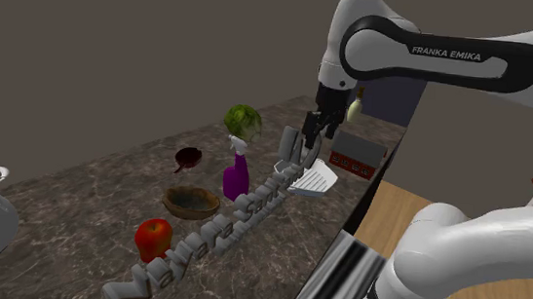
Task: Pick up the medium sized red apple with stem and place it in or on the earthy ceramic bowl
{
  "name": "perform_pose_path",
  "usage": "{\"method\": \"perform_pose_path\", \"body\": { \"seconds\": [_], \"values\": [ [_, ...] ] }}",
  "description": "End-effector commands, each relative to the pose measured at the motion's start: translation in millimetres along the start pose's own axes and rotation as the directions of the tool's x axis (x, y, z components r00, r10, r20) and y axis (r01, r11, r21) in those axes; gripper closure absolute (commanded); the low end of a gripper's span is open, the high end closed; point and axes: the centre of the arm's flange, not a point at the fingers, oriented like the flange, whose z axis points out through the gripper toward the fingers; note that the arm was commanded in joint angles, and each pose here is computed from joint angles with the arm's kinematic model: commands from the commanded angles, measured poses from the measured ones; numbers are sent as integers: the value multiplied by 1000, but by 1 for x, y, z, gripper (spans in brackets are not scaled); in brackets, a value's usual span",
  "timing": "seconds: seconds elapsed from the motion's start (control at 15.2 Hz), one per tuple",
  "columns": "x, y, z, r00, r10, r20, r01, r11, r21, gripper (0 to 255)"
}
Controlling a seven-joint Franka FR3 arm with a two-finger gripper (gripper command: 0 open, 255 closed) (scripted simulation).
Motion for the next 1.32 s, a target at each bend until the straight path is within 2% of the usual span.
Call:
{"method": "perform_pose_path", "body": {
  "seconds": [0.0, 1.25],
  "values": [
    [0, 0, 0, 1000, 0, 0, 0, 1000, 0, 0],
    [100, -187, 103, 998, -64, -12, 65, 991, 120, 0]
  ]
}}
